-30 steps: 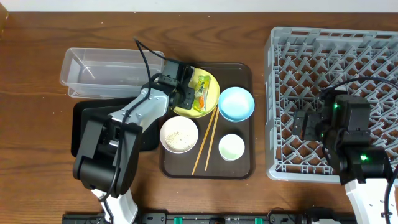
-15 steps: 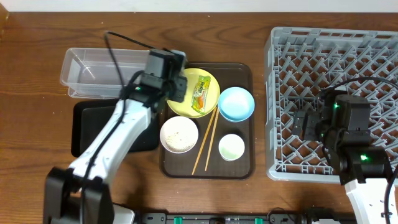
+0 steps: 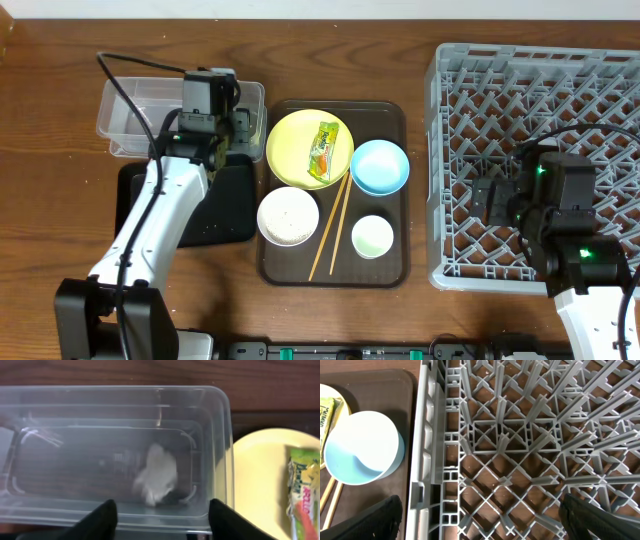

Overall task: Sort waste into correct bins and load items into the dishwasher rack
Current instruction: 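Carry the foil with the left gripper into the clear bin and release, then reach the left gripper back to the yellow plate and grasp the snack wrapper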

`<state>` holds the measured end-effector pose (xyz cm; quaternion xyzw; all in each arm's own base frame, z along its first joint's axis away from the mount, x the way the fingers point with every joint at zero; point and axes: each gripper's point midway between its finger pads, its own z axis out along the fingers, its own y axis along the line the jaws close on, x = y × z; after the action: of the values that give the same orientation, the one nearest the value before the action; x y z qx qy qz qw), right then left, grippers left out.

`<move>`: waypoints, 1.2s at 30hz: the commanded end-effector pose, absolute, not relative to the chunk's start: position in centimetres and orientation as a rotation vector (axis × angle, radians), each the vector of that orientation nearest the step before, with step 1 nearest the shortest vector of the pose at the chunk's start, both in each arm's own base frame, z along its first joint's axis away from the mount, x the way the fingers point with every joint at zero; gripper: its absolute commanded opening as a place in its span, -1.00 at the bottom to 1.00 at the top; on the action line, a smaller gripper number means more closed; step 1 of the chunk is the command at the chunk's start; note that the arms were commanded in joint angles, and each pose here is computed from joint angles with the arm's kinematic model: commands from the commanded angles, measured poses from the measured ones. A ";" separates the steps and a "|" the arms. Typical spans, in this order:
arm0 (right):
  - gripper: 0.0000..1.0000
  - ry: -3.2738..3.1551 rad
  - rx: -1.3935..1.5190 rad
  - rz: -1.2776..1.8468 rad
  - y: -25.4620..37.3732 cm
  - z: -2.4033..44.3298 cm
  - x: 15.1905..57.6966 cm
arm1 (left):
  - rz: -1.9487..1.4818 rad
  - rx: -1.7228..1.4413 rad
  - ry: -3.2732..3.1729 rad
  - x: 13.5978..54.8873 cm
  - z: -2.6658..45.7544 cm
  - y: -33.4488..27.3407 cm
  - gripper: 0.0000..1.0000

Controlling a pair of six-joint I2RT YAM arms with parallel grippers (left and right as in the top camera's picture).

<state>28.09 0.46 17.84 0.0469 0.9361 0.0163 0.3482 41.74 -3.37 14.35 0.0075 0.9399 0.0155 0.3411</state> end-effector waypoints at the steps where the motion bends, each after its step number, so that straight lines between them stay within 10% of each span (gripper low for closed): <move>1: 0.99 2.410 0.127 0.049 0.5 18.6 28.3 | -0.052 0.061 2.422 41.9 15.3 -5.1 0.29; 31: 0.97 2.410 0.127 0.049 0.5 18.6 28.3 | -0.369 0.518 2.701 37.6 1.4 -19.4 0.48; 36: 0.98 2.410 0.127 0.049 0.5 18.6 28.3 | -0.365 0.527 2.724 37.3 0.4 -19.5 -0.17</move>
<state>28.08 0.46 17.83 0.0469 0.9362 0.0163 0.3479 37.70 -19.36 1.07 0.1810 0.9579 -0.1285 0.1821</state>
